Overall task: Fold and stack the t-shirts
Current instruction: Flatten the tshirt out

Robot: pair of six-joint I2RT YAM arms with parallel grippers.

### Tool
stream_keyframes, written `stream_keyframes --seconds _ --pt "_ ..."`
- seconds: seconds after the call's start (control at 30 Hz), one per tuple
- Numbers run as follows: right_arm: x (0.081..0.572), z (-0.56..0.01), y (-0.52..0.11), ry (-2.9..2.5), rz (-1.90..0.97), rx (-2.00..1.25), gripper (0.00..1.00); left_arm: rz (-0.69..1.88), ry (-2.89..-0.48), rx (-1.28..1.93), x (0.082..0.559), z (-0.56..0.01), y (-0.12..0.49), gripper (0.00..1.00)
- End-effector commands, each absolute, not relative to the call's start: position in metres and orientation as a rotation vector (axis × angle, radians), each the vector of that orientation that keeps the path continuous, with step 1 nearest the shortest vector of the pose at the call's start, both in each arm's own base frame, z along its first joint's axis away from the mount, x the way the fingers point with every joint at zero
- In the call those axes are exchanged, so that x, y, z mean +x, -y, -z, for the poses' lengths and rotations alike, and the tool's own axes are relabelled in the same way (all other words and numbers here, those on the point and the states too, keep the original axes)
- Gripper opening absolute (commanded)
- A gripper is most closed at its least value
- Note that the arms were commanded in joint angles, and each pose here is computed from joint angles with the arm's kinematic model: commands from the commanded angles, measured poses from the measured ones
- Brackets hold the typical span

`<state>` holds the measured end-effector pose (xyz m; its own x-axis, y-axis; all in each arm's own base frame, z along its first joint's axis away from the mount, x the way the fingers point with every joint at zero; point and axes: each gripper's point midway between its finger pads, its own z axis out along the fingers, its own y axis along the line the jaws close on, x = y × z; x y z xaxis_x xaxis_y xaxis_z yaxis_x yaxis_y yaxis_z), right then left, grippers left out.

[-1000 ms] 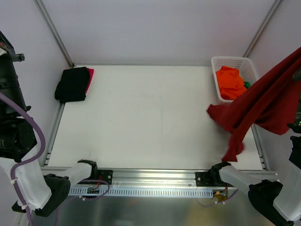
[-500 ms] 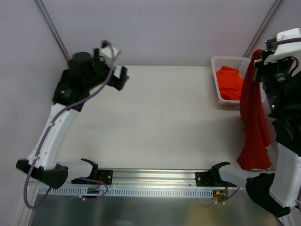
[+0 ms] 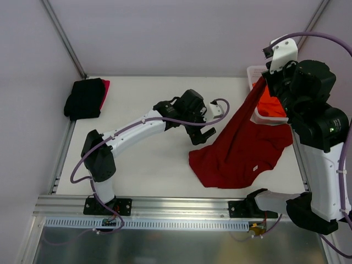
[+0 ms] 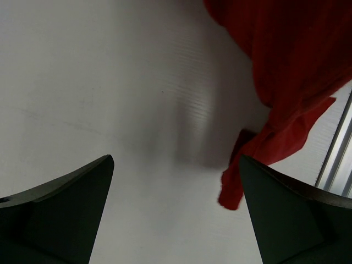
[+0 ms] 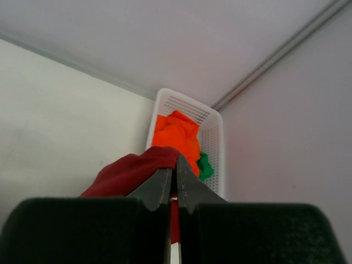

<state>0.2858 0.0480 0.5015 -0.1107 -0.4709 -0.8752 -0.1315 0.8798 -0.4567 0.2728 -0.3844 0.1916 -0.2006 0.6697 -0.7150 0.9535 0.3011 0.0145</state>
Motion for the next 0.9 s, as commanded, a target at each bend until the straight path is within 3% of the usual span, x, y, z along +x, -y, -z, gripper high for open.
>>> stream_keyframes --seconds 0.0,0.17,0.37,0.6,0.7,0.87 --pt "0.276 -0.56 -0.001 -1.528 0.464 -0.258 0.0 0.606 -1.899 1.487 0.269 -0.183 0.394 0.99" --pt "0.275 -0.585 0.01 -1.475 0.488 -0.188 0.0 0.644 -1.89 1.521 0.26 -0.156 0.4 0.99" --pt "0.279 -0.589 0.01 -1.468 0.49 -0.174 0.0 0.868 -1.836 1.581 0.23 -0.144 0.417 0.99" --pt "0.268 -0.577 -0.006 -1.488 0.375 -0.258 0.0 0.693 -1.627 1.533 0.264 -0.167 0.43 0.99" --pt "0.252 -0.565 -0.042 -1.468 0.176 -0.421 0.0 0.698 -1.6 1.527 0.266 -0.169 0.433 0.99" --pt "0.171 -0.544 -0.131 -1.332 -0.349 -0.878 0.0 0.8 -1.595 1.531 0.257 -0.168 0.444 0.99"
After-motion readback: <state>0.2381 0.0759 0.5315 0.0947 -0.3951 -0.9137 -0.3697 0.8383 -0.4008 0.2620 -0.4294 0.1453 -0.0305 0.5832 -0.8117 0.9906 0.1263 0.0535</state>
